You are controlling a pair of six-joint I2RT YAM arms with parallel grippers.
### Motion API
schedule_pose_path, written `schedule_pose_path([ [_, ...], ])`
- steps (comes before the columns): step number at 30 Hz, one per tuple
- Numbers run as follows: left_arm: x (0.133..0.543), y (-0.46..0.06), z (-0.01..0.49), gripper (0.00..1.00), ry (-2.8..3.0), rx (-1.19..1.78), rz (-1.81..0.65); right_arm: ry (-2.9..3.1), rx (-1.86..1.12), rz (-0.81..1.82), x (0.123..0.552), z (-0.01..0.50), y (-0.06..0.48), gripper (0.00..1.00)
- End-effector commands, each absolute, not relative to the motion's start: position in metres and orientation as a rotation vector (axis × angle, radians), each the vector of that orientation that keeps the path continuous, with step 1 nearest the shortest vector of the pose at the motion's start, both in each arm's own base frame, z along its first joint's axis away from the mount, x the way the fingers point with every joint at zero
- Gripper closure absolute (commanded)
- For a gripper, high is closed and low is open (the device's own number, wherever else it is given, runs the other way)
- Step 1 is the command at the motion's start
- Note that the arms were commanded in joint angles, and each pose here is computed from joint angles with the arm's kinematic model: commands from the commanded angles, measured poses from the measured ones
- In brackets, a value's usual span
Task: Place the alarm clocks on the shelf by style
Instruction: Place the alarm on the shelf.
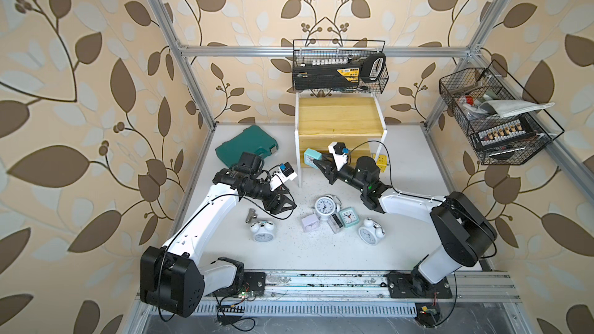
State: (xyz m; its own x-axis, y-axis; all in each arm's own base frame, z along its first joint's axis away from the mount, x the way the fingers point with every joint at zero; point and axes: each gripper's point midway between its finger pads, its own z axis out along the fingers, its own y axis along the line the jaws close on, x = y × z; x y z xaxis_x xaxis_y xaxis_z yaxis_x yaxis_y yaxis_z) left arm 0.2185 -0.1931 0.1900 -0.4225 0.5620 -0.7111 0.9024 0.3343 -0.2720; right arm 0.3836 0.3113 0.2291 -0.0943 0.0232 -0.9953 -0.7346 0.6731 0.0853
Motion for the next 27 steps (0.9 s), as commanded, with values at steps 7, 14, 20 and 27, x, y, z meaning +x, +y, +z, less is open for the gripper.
schedule_pose_path([
  [7,0.215,-0.194,0.194,0.23,2.075,1.262,-0.947,1.497,-0.592,0.628,0.404,0.236,0.322,0.81],
  [14,0.214,-0.194,0.192,0.23,2.075,1.266,-0.950,1.504,-0.608,0.630,0.408,0.231,0.330,0.77],
  [20,0.214,-0.195,0.190,0.23,2.076,1.269,-0.954,1.525,-0.632,0.639,0.408,0.227,0.334,0.69],
  [27,0.213,-0.195,0.189,0.23,2.078,1.274,-0.965,1.560,-0.621,0.622,0.400,0.226,0.323,0.44],
])
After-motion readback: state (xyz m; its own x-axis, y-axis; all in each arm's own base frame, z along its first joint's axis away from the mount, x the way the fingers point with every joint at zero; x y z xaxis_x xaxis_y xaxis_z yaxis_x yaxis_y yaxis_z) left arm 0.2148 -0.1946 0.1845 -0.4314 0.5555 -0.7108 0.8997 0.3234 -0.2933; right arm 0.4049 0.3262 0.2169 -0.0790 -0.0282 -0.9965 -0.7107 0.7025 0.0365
